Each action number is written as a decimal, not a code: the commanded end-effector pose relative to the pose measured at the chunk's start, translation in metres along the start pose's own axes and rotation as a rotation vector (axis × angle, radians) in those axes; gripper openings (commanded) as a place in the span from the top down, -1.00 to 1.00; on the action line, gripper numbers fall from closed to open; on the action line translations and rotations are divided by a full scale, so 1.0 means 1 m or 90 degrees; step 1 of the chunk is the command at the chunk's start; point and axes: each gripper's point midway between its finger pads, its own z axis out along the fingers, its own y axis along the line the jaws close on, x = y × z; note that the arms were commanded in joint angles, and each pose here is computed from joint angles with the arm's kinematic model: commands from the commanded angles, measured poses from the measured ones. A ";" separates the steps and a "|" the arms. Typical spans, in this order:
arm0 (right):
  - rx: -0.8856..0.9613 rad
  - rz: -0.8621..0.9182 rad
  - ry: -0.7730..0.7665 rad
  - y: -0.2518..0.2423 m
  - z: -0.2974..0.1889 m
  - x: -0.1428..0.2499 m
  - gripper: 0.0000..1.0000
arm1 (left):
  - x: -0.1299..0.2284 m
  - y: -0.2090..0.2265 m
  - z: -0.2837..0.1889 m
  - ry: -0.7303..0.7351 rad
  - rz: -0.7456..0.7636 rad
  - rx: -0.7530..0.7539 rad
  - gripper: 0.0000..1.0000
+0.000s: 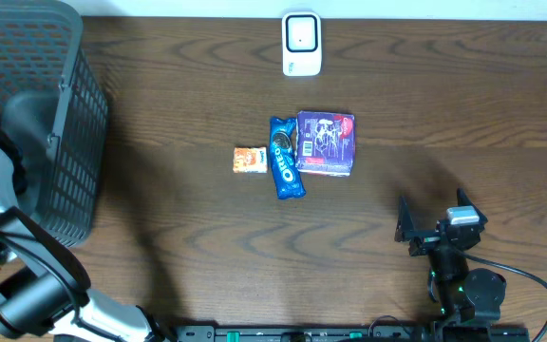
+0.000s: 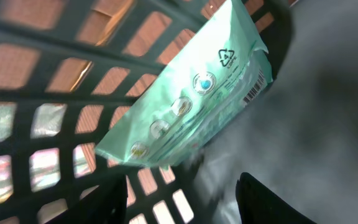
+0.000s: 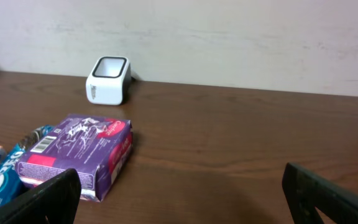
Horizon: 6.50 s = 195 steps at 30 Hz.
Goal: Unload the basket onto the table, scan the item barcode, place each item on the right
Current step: 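Reach into the basket toward the mint-green bag with the left gripper, then grasp the mint-green bag in the basket with the left gripper, then lift the mint-green bag out of the basket toward the scanner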
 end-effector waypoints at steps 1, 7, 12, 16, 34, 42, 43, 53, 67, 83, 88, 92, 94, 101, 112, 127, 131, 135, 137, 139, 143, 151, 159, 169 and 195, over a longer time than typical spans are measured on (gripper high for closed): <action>-0.006 -0.005 0.000 0.002 0.000 0.000 -0.99 | 0.009 -0.002 0.023 0.033 0.044 -0.006 -0.13; -0.006 -0.005 0.000 0.002 0.000 0.000 -0.99 | 0.003 0.011 0.034 0.027 0.021 -0.026 -0.02; -0.006 -0.005 0.000 0.002 0.000 0.000 -0.98 | -0.002 0.011 0.034 0.015 0.051 -0.025 0.05; -0.006 -0.005 0.000 0.002 0.000 0.000 -0.99 | -0.004 0.007 0.034 0.009 0.046 -0.009 0.05; -0.006 -0.005 0.000 0.002 0.000 0.000 -0.99 | 0.034 -0.058 0.061 0.097 0.090 0.170 -0.04; -0.006 -0.005 0.000 0.002 0.000 0.000 -0.99 | -0.015 -0.015 0.007 -0.043 0.023 0.148 -0.01; -0.006 -0.005 0.000 0.002 0.000 0.000 -0.99 | -0.021 -0.010 -0.001 -0.063 0.027 0.147 0.09; -0.006 -0.005 0.000 0.002 0.000 0.000 -0.98 | -0.030 0.006 -0.012 -0.108 0.126 0.130 0.01; -0.006 -0.005 0.000 0.002 0.000 0.000 -0.99 | -0.015 0.016 0.021 -0.066 0.100 0.193 0.01; -0.006 -0.005 0.000 0.002 0.000 0.000 -0.99 | 0.003 -0.035 0.040 -0.018 0.125 0.318 0.02; -0.006 -0.005 0.000 0.002 0.000 0.000 -0.99 | 0.013 -0.058 0.025 -0.007 0.127 0.423 0.03; -0.006 -0.005 0.000 0.002 0.000 0.000 -0.99 | 0.031 -0.067 0.025 0.043 0.133 0.453 0.02; -0.006 -0.005 0.000 0.002 0.000 0.000 -0.99 | 0.036 -0.073 0.023 0.056 0.131 0.473 0.02; -0.006 -0.005 0.000 0.002 0.000 0.000 -0.99 | 0.034 -0.097 0.004 0.040 0.164 0.512 0.03; -0.006 -0.005 0.000 0.002 0.000 0.000 -0.98 | 0.022 -0.103 -0.022 0.008 0.160 0.513 0.86; -0.006 -0.005 0.000 0.002 0.000 0.000 -0.99 | -0.090 0.067 -0.281 -0.498 -0.300 0.564 0.85; -0.006 -0.005 0.000 0.002 0.000 0.000 -0.99 | -0.075 0.048 -0.347 -0.508 -0.351 0.704 0.85; -0.006 -0.005 0.000 0.002 0.000 0.000 -0.98 | -0.067 0.012 -0.373 -0.565 -0.212 0.693 0.82; -0.006 -0.005 0.000 0.002 0.000 0.000 -0.99 | -0.073 0.018 -0.353 -0.566 -0.219 0.601 0.66; -0.006 -0.005 0.000 0.002 0.000 0.000 -0.98 | -0.078 0.028 -0.332 -0.549 -0.257 0.521 0.28; -0.006 -0.005 0.000 0.002 0.000 0.000 -0.99 | -0.086 0.032 -0.281 -0.489 -0.289 0.380 -0.45; -0.006 -0.005 0.000 0.002 0.000 0.000 -0.99 | -0.088 -0.022 -0.152 -0.263 -0.288 0.307 -0.89; -0.006 -0.005 0.000 0.002 0.000 0.000 -0.98 | -0.068 -0.056 -0.063 -0.116 -0.266 0.257 -0.95; -0.006 -0.005 0.000 0.002 0.000 0.000 -0.99 | -0.026 -0.122 0.015 0.058 -0.309 0.254 -0.96; -0.006 -0.005 0.000 0.002 0.000 0.000 -0.99 | -0.097 -0.024 -0.147 -0.243 -0.357 0.389 0.86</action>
